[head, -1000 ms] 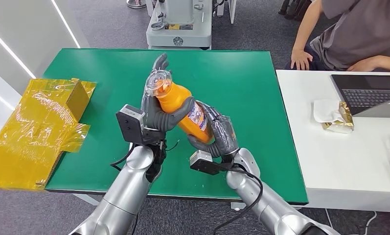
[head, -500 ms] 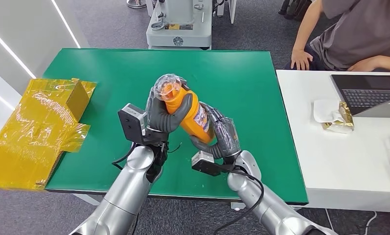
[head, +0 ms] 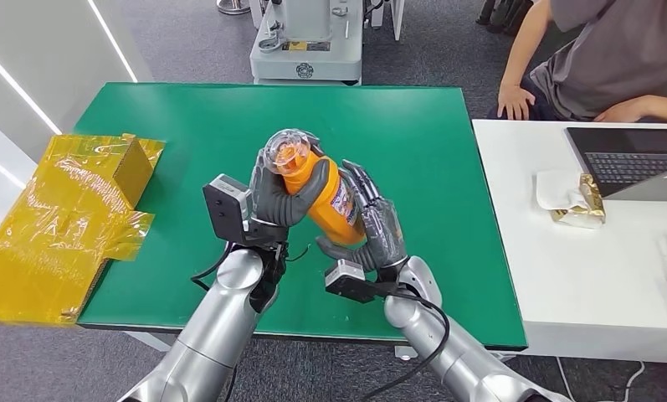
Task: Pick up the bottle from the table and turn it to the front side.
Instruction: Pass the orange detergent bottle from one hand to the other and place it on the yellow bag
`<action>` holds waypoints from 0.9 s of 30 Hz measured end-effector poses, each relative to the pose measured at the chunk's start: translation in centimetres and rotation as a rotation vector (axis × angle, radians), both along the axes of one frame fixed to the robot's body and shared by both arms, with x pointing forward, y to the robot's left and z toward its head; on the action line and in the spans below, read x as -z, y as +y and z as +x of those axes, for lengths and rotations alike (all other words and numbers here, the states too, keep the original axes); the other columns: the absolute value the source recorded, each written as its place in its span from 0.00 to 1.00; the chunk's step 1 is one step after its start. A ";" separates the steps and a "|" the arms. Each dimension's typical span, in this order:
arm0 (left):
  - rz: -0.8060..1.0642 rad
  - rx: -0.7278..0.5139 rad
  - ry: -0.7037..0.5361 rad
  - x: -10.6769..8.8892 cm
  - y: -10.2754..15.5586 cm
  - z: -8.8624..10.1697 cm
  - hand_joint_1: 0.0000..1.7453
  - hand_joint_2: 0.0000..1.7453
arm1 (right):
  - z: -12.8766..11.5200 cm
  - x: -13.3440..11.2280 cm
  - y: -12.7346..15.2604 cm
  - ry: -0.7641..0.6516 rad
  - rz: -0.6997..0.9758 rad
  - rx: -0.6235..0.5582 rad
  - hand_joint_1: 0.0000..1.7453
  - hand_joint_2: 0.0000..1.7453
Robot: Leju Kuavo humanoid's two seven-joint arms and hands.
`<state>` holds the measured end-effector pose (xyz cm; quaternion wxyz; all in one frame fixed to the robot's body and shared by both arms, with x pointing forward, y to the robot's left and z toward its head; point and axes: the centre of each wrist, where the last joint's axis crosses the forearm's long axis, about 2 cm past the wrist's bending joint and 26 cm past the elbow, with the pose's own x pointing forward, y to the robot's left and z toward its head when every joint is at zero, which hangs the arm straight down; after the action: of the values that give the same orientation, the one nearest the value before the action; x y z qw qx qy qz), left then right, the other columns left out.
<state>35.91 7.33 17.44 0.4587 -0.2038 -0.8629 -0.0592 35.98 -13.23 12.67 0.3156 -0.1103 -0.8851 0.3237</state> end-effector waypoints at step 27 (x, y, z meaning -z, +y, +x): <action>0.277 -0.274 -0.095 2.3 4.7 0.6 1.00 1.00 | -11.5 -13.9 2.7 -0.436 0.783 0.078 0.00 1.00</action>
<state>36.56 11.99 15.10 0.4447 -0.0162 -0.8869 -0.1237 24.53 -10.55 26.60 0.1515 -0.0816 -0.9820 -0.0785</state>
